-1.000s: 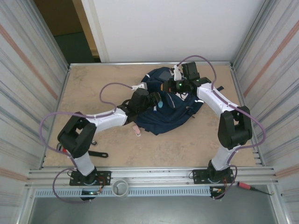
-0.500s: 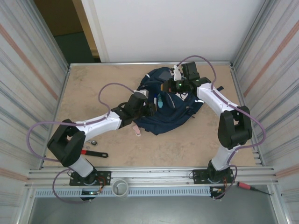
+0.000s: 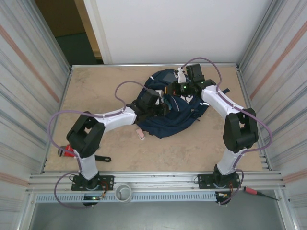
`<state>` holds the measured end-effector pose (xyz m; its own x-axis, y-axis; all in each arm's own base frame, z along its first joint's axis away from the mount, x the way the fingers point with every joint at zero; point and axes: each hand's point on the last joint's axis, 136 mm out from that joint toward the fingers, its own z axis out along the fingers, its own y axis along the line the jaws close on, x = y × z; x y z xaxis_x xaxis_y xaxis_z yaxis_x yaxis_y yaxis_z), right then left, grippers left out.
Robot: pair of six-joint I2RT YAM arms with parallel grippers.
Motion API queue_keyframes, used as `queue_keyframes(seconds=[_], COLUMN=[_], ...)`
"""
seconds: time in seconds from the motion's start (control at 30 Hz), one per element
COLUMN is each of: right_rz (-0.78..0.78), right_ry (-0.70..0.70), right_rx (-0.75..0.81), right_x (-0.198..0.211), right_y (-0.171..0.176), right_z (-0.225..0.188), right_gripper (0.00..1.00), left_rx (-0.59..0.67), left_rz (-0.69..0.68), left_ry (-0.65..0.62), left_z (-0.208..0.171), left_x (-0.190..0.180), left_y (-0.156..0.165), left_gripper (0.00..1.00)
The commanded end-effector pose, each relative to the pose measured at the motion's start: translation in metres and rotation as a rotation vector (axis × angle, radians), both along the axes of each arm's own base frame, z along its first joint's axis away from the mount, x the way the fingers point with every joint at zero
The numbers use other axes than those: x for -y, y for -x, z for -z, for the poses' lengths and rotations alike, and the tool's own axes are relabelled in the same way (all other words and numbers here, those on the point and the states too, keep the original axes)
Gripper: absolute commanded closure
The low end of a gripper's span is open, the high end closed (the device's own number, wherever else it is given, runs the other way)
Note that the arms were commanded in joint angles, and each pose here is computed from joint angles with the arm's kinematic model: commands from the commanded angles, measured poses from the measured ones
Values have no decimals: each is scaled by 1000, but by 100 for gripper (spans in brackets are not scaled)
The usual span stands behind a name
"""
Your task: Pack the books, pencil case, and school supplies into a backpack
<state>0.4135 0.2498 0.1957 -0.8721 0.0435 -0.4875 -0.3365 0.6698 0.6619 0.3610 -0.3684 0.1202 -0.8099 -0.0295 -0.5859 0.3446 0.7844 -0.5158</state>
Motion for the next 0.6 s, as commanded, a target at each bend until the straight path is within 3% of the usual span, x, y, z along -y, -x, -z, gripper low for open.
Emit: queue_keyframes(seconds=[0.0, 0.27, 0.43, 0.57], right_rz=[1, 1, 11, 10], right_ry=[-25, -20, -18, -20], right_rx=[27, 31, 27, 25], right_x=[-3, 1, 5, 5], right_y=[-4, -3, -5, -6], right_z=[-9, -9, -6, -3], right_gripper=[99, 99, 99, 99], left_rx=[17, 89, 175, 184], left_rz=[37, 64, 78, 13], left_ry=[-6, 19, -23, -138], left_z=[-2, -21, -49, -40], left_x=[12, 1, -36, -84], left_y=[-7, 2, 33, 57], left_gripper=[76, 62, 46, 40])
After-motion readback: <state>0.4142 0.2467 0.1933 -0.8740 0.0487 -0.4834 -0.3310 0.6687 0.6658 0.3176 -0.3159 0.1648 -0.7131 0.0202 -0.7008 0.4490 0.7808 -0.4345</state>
